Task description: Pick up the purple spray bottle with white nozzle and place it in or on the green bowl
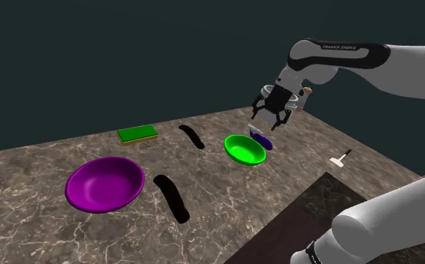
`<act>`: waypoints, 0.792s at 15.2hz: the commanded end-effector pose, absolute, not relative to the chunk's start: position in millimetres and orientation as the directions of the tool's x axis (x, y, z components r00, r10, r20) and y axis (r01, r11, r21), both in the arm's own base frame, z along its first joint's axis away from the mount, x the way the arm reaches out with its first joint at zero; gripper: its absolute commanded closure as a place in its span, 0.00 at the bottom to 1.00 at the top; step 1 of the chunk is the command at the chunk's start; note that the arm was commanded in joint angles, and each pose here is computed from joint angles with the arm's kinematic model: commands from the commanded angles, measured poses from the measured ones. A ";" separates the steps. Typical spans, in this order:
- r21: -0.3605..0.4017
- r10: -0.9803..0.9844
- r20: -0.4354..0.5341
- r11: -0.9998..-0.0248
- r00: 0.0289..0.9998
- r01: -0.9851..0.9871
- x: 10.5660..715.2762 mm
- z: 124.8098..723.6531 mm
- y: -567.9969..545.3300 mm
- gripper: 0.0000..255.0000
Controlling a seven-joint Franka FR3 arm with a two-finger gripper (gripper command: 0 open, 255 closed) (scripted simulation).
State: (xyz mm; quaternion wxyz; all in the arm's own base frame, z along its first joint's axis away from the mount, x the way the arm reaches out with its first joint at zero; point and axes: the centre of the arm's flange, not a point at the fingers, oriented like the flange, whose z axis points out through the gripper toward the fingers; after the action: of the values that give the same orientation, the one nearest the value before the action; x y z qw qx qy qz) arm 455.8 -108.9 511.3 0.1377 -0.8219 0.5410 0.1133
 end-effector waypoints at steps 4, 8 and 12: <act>-0.104 -0.858 -0.335 -0.377 0.389 -0.920 457.7 557.5 -126.5 0.00; -0.104 -0.858 -0.335 -0.377 0.389 -0.920 457.7 557.5 -126.5 0.00; -0.104 -0.858 -0.335 -0.377 0.389 -0.920 457.7 557.5 -126.5 0.00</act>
State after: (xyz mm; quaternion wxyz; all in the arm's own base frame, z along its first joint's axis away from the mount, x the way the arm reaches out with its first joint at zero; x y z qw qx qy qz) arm 457.6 -126.5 557.4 0.1377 -0.8219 0.5410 0.1134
